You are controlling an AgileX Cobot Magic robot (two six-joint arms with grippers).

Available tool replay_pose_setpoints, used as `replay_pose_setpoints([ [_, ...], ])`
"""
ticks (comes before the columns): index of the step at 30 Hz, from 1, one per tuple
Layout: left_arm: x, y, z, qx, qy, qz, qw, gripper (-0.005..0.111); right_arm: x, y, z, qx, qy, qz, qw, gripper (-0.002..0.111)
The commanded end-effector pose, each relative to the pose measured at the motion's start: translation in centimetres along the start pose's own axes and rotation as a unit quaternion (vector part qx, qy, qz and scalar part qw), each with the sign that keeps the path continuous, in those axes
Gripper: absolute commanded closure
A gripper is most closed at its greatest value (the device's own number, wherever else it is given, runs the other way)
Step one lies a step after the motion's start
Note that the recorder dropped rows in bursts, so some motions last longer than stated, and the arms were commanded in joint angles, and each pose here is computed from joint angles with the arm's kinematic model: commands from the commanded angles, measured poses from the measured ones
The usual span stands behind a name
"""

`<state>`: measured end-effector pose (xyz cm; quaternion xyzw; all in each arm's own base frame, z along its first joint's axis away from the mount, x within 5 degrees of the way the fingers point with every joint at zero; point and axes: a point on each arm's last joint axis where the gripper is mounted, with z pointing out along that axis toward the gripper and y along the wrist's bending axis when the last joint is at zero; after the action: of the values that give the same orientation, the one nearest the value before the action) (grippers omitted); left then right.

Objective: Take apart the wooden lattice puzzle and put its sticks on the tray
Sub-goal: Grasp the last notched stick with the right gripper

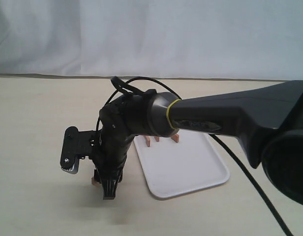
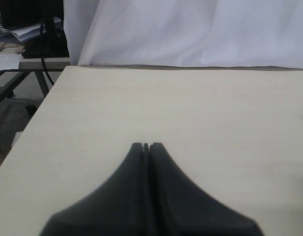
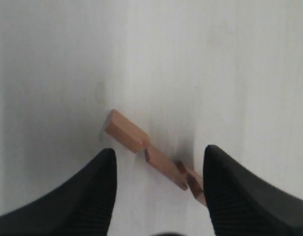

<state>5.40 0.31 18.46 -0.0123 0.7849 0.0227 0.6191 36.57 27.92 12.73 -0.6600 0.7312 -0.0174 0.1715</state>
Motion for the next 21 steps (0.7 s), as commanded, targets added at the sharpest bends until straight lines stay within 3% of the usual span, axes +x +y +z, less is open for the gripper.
replay_pose_setpoints([
  [1,-0.1,0.0,0.0,0.001,-0.007,-0.002,1.000,0.107,-0.1,-0.1,-0.2,0.005,-0.003,-0.011,1.000,0.068],
  [4,-0.1,0.0,0.0,0.001,-0.007,-0.002,1.000,0.107,-0.1,-0.1,-0.1,0.004,-0.003,-0.015,1.000,0.077],
  [9,-0.1,0.0,0.0,0.001,-0.007,-0.002,1.000,0.107,0.1,0.1,0.6,-0.003,0.005,-0.017,1.000,0.104],
  [17,-0.1,0.0,0.0,0.001,-0.007,-0.002,1.000,0.107,-0.4,-0.1,-0.9,0.002,-0.014,0.003,1.000,0.104],
  [21,-0.1,0.0,0.0,0.001,-0.007,-0.002,1.000,0.107,-0.8,-0.6,-2.0,0.021,-0.032,0.051,0.998,0.103],
])
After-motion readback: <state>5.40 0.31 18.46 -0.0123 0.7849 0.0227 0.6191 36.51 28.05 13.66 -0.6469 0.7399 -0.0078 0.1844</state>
